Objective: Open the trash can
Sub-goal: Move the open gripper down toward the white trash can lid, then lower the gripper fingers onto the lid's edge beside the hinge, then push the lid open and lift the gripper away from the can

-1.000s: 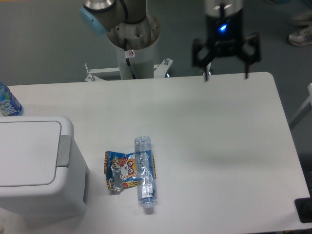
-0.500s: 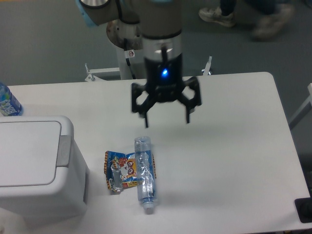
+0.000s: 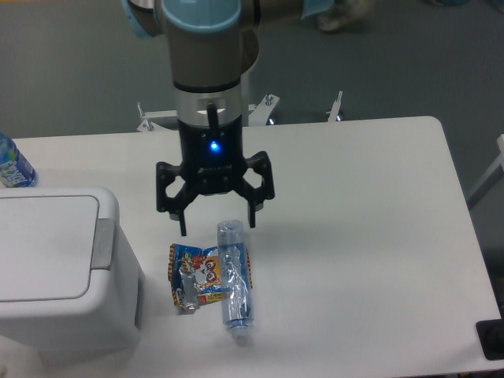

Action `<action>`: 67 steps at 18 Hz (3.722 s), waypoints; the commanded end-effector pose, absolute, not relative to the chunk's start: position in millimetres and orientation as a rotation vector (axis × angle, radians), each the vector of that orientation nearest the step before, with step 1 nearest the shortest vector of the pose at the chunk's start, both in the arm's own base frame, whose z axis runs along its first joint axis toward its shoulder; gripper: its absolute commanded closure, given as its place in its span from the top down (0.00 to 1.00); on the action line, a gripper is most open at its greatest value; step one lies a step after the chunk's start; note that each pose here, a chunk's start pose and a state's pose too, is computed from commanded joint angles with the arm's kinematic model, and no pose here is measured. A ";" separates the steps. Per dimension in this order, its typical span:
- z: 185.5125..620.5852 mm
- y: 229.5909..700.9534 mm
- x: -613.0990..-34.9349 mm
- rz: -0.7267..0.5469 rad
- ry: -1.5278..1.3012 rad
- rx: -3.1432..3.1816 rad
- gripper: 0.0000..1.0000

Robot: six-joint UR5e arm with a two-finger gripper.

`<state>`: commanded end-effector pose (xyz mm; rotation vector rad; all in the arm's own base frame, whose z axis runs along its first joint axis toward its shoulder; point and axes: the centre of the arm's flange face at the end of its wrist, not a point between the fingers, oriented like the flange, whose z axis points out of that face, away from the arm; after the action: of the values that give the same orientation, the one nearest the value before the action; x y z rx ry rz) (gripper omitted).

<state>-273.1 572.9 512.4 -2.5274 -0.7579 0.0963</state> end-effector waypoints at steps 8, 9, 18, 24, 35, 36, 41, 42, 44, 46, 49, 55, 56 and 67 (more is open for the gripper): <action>499.6 598.5 -237.7 0.055 -0.732 -2.547 1.00; 499.6 600.0 -234.0 0.052 -0.728 -2.548 1.00; 494.7 606.3 -224.3 0.038 -0.727 -2.556 1.00; 493.9 608.6 -217.7 0.023 -0.756 -2.548 1.00; 488.3 608.5 -215.3 0.016 -0.764 -2.557 1.00; 487.5 608.4 -215.3 0.015 -0.767 -2.558 1.00; 487.3 608.9 -215.6 0.015 -0.765 -2.558 1.00; 486.5 608.8 -215.5 0.014 -0.767 -2.559 1.00; 486.4 609.3 -215.9 0.015 -0.765 -2.560 1.00; 486.4 609.3 -215.9 0.015 -0.765 -2.560 1.00; 483.5 610.6 -216.7 0.013 -0.767 -2.564 1.00; 487.4 610.8 -218.0 0.016 -0.766 -2.556 1.00; 491.6 610.8 -218.0 0.019 -0.763 -2.550 1.00; 545.9 564.2 -288.1 0.139 -0.894 -2.423 1.00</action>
<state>-288.1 564.2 545.9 -2.4226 -0.8943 0.1388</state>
